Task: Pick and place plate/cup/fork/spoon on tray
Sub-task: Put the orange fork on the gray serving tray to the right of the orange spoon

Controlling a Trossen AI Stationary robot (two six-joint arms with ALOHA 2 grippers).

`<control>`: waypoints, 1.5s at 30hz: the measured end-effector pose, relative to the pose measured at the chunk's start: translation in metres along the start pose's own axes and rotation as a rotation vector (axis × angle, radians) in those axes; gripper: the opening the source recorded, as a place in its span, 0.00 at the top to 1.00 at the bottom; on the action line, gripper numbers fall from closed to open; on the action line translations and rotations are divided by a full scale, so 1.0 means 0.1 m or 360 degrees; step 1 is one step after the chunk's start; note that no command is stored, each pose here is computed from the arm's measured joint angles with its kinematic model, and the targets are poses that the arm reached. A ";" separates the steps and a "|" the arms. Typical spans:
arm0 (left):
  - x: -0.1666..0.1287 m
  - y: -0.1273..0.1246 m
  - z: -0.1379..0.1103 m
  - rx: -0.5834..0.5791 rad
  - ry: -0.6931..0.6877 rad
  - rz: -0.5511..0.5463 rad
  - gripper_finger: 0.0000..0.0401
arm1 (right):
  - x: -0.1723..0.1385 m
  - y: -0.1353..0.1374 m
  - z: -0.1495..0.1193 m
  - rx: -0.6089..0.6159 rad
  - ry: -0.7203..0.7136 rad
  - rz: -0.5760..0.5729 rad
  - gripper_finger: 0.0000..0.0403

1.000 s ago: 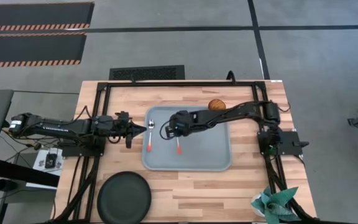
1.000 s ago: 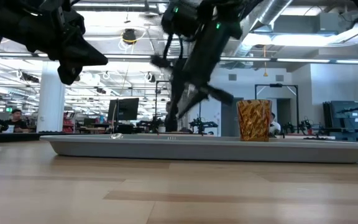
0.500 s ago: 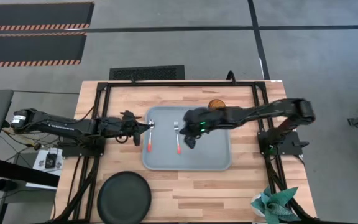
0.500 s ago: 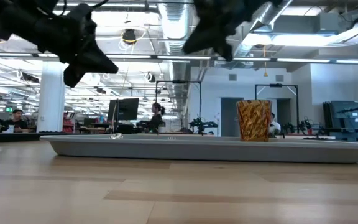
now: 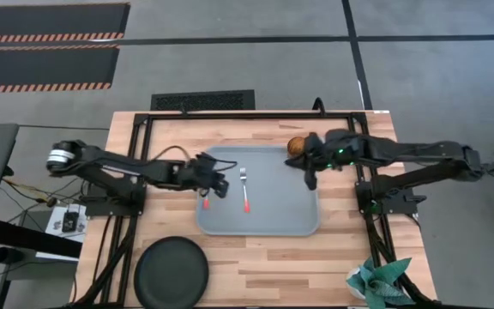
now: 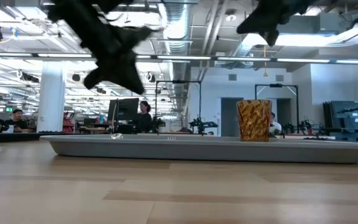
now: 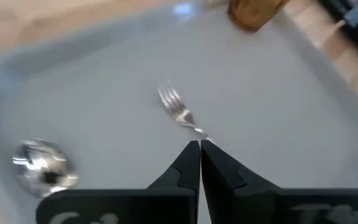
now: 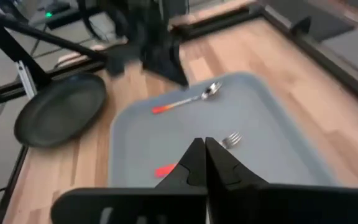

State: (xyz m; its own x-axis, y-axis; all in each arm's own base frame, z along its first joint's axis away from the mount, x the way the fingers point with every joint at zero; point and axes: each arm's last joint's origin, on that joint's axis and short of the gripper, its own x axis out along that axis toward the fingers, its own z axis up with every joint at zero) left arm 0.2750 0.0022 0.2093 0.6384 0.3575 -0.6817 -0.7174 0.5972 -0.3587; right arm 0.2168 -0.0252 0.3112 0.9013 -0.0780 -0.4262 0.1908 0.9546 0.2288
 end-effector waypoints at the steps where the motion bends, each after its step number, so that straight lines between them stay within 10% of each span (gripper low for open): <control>1: 0.05 -0.06 0.02 -0.0037 0.0044 0.0026 1.00 | -0.06 -0.03 0.00 -0.0005 -0.0016 0.0007 0.99; 16: 0.91 -0.73 0.15 -0.0483 0.0414 0.0333 0.81 | -0.55 -0.26 -0.18 -0.0114 0.0141 -0.0049 0.98; 45: 1.26 -0.59 0.14 -0.0581 0.0492 0.0594 0.80 | -0.60 -0.25 -0.20 -0.0211 0.0148 -0.0042 0.97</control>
State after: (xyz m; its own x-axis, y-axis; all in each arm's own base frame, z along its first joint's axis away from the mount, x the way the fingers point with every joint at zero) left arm 0.4015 0.0221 0.1532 0.2535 0.2374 -0.9377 -0.9616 0.1673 -0.2176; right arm 0.1498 -0.0388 0.3139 0.8556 -0.0823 -0.5110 0.1552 0.9826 0.1016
